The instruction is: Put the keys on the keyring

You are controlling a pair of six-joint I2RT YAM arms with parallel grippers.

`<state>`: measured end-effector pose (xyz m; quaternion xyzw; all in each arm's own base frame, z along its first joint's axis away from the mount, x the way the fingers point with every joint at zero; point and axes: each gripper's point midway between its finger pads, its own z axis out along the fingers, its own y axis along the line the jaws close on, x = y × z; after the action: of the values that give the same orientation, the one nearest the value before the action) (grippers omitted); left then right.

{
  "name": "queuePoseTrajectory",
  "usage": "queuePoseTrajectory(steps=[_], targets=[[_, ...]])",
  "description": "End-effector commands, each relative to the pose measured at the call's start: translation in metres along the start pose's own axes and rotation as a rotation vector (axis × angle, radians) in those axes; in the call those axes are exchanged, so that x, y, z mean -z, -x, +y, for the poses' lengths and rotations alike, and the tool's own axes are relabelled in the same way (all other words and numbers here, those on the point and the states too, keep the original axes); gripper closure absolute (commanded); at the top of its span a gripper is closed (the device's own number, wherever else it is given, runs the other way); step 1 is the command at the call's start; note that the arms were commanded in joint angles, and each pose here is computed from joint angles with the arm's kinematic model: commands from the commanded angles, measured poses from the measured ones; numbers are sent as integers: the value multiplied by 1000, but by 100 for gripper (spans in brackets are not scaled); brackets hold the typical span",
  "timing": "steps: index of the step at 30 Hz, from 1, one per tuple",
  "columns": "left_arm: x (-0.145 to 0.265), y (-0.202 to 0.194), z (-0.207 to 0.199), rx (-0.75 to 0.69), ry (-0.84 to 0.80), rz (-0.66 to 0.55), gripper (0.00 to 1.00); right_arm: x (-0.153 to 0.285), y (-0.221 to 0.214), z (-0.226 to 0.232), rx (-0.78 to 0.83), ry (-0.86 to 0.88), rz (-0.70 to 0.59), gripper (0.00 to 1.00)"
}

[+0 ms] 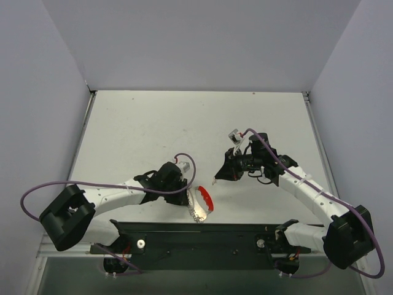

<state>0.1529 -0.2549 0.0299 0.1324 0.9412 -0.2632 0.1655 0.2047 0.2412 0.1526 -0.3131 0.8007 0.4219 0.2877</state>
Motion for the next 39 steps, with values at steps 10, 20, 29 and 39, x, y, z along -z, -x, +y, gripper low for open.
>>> queuePoseTrajectory(steps=[10, 20, 29, 39], targets=[[11, 21, -13, -28, -27, -56, 59, 0, 8, 4, 21, 31, -30, 100], [6, 16, -15, -26, -41, -24, 62, 0, 8, 4, 18, 31, -33, 100], [0, 13, -17, -10, -55, -8, 63, 0, 7, 5, 19, 33, -32, 100], [-2, 12, -17, -9, -60, -3, 68, 1, 6, 5, 16, 32, -31, 100]])
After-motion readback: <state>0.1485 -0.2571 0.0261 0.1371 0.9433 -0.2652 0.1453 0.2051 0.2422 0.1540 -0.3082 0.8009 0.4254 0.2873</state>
